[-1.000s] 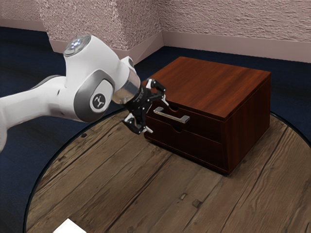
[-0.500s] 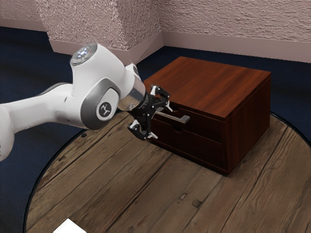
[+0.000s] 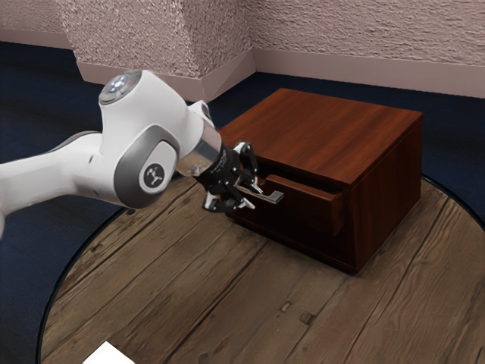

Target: Pull the drawer handle with one arm to open the drawer

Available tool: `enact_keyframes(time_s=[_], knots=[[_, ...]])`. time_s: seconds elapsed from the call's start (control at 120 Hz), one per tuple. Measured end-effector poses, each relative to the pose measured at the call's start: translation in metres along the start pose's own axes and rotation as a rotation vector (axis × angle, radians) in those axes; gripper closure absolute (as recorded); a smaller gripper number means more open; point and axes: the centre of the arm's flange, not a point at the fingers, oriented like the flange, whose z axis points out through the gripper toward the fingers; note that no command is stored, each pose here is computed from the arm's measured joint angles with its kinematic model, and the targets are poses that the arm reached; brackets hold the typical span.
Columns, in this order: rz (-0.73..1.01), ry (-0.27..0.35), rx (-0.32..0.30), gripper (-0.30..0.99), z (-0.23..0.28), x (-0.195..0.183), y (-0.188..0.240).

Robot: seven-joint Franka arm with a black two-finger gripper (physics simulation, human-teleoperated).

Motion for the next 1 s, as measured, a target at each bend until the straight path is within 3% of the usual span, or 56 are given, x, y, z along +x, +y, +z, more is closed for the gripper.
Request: enact_keyframes(time_s=[0.15, 0.4, 1.0], knots=[[-0.014, 0.005, -0.004, 0.71, -0.009, 0.007, -0.006], [-0.026, 0.005, 0.006, 0.78, -0.021, 0.010, -0.036], [-0.055, 0.005, -0.028, 0.79, -0.065, 0.014, -0.112]])
